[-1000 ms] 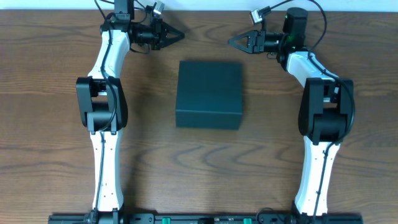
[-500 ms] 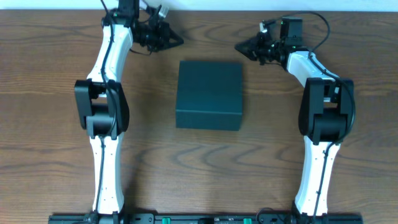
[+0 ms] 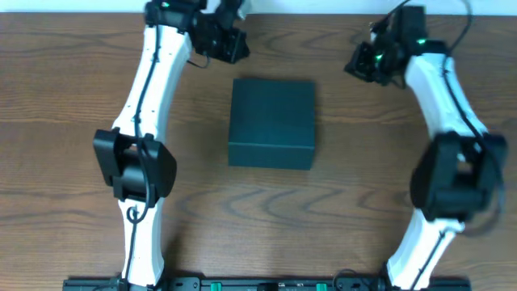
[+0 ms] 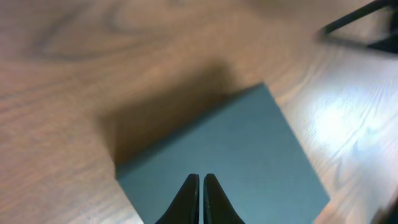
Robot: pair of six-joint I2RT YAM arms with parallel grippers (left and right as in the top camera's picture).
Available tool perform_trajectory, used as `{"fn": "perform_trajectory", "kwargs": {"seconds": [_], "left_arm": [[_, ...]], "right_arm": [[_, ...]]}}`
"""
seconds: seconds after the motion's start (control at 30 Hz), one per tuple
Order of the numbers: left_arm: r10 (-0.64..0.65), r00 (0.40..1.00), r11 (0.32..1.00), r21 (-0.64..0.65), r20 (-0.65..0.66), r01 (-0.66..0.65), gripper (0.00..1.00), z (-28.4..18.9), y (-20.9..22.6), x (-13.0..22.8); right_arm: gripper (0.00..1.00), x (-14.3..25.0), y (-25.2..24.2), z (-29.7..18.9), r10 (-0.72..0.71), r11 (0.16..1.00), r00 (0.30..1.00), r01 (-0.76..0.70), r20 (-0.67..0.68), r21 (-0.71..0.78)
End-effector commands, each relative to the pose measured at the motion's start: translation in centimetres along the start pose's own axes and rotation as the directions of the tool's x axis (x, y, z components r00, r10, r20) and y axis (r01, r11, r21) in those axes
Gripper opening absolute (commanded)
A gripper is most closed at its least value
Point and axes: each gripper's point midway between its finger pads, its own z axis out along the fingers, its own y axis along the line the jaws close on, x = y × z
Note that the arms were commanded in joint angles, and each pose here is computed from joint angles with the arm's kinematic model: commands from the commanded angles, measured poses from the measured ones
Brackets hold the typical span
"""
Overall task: Pack container
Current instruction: 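Release the lid and move both grippers above the closed box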
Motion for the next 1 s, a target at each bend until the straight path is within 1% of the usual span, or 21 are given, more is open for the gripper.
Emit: {"fn": "perform_trajectory", "kwargs": {"seconds": [0.0, 0.07, 0.13, 0.23, 0.3, 0.4, 0.43, 0.5, 0.6, 0.67, 0.83, 0.93, 0.97], "left_arm": [[0.094, 0.994, 0.996, 0.004, -0.059, -0.094, 0.06, 0.7, -0.1, 1.3], [0.113, 0.990, 0.993, 0.038, -0.081, -0.110, 0.06, 0.8, -0.8, 2.0], [0.123, 0.989, 0.988, 0.101, -0.077, -0.115, 0.06, 0.7, -1.8, 2.2], [0.126, 0.990, 0.984, 0.137, -0.062, -0.117, 0.06, 0.5, -2.3, 2.1], [0.130, 0.989, 0.983, 0.141, -0.067, -0.120, 0.06, 0.7, -2.2, 2.4], [0.134, 0.987, 0.981, 0.152, -0.085, -0.120, 0.06, 1.7, -2.3, 3.0], [0.133, 0.987, 0.980, 0.162, -0.091, -0.117, 0.06, 2.1, -2.4, 3.3], [0.129, 0.988, 0.971, 0.214, -0.081, -0.109, 0.06, 3.0, -2.8, 3.7], [0.124, 0.991, 0.942, 0.319, -0.046, -0.103, 0.06, 3.1, -3.2, 4.2], [0.101, 0.994, 0.931, 0.356, -0.035, -0.082, 0.06, 3.2, -3.1, 4.5], [0.085, 0.995, 0.925, 0.375, -0.045, -0.062, 0.06, 3.5, -2.8, 5.2], [0.090, 0.994, 0.922, 0.384, -0.069, -0.057, 0.06, 3.8, -3.4, 5.8], [0.105, 0.991, 0.919, 0.389, -0.080, -0.066, 0.06, 3.9, -3.7, 6.2]], "right_arm": [[0.01, 0.8, 1.4, -4.0, -0.211, 0.977, 0.978, 0.211, 0.004, 0.026], [0.02, 2.0, 1.8, -5.6, -0.249, 0.968, 0.968, 0.249, -0.025, 0.027], [0.02, 3.8, 2.1, -7.4, -0.279, 0.959, 0.958, 0.282, -0.070, 0.031], [0.02, 5.6, 1.5, -9.0, -0.284, 0.946, 0.951, 0.299, -0.122, 0.126], [0.01, 6.5, 1.3, -9.8, -0.307, 0.918, 0.939, 0.335, -0.153, 0.214], [0.02, 8.0, 2.3, -11.2, -0.386, 0.831, 0.902, 0.431, -0.194, 0.353], [0.01, 8.5, 2.9, -11.7, -0.412, 0.785, 0.888, 0.459, -0.203, 0.416], [0.01, 9.6, 4.0, -12.4, -0.453, 0.709, 0.865, 0.496, -0.215, 0.502], [0.01, 11.7, 4.7, -12.1, -0.473, 0.653, 0.850, 0.515, -0.231, 0.555], [0.02, 13.3, 4.3, -11.7, -0.469, 0.629, 0.847, 0.520, -0.251, 0.578], [0.02, 17.8, 3.1, -10.5, -0.441, 0.618, 0.846, 0.528, -0.300, 0.583], [0.01, 20.5, 3.1, -9.6, -0.409, 0.657, 0.861, 0.508, -0.304, 0.557], [0.02, 21.7, 3.4, -9.0, -0.402, 0.688, 0.860, 0.510, -0.315, 0.516]]}}
